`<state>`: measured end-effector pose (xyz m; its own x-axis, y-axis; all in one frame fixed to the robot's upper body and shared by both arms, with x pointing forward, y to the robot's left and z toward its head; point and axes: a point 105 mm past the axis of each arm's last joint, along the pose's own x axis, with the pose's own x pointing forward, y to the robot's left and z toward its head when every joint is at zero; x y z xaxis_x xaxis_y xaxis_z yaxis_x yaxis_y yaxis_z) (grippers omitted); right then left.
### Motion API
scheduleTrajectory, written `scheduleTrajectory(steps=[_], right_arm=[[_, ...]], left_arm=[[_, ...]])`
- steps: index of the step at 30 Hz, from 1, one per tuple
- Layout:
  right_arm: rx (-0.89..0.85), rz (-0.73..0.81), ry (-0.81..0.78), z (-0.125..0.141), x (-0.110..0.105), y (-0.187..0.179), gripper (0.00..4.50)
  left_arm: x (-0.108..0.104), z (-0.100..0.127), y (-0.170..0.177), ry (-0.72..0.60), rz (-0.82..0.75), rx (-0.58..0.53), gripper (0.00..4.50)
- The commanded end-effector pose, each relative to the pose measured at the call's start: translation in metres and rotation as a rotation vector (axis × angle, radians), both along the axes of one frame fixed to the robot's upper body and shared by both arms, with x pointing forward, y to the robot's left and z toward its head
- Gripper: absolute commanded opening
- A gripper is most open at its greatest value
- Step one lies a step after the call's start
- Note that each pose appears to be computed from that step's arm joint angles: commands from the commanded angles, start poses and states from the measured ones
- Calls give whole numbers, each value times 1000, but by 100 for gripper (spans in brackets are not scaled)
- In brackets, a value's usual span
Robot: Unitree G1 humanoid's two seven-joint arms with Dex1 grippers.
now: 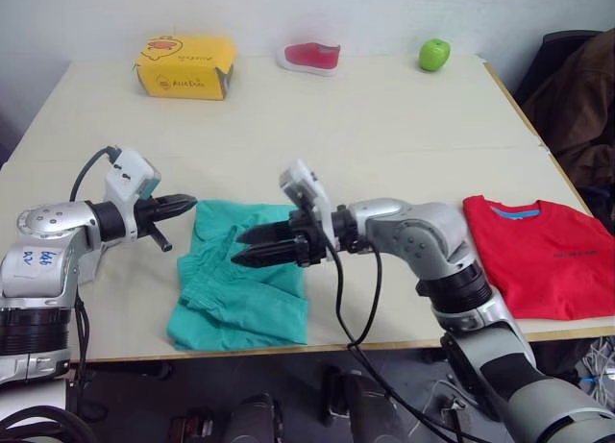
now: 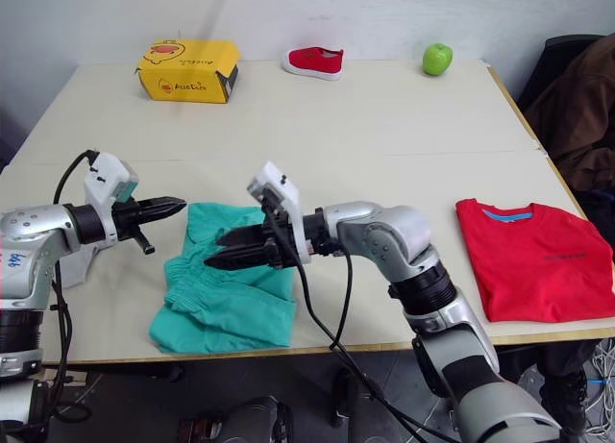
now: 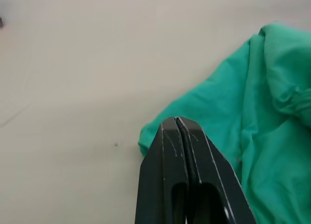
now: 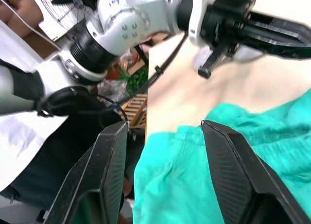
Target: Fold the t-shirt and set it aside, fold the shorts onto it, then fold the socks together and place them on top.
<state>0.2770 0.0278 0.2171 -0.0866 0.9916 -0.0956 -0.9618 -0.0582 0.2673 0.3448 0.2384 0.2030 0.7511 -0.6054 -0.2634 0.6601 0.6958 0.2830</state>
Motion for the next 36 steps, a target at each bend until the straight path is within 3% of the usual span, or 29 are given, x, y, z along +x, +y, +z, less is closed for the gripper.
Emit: scheduleTrajectory(steps=[1,2,4,6,9,19,22,25,28,32,36], right_arm=[[67,13,-14,23,-3,-10,246],[44,-14,-39,19,2,-14,246],[-5,-76,-91,8,13,-17,186],[-60,-141,-151,-6,28,-15,118],[-110,-138,-240,-23,34,-7,12],[-300,-224,-384,-83,74,9,5],[-323,-279,-414,-86,88,5,5],[-316,-363,-466,-69,111,-10,5],[-193,-285,-452,-39,99,-7,5],[-55,-106,-368,-10,57,-7,5],[-83,4,-316,-22,26,-10,5]], left_arm=[[-6,33,-16,-85,-77,-62,0],[-14,36,-29,-79,-147,-83,0],[-29,33,-49,-52,-264,-90,0],[-52,17,-69,28,-391,-87,0],[-71,-14,-74,147,-428,-25,0],[-97,-91,-57,312,-332,178,0],[-102,-101,-51,330,-319,202,0],[-111,-100,-36,357,-287,180,0],[-111,-75,-39,313,-294,48,0],[-96,-30,-45,217,-303,-133,0],[-75,-27,-44,194,-257,-103,0]])
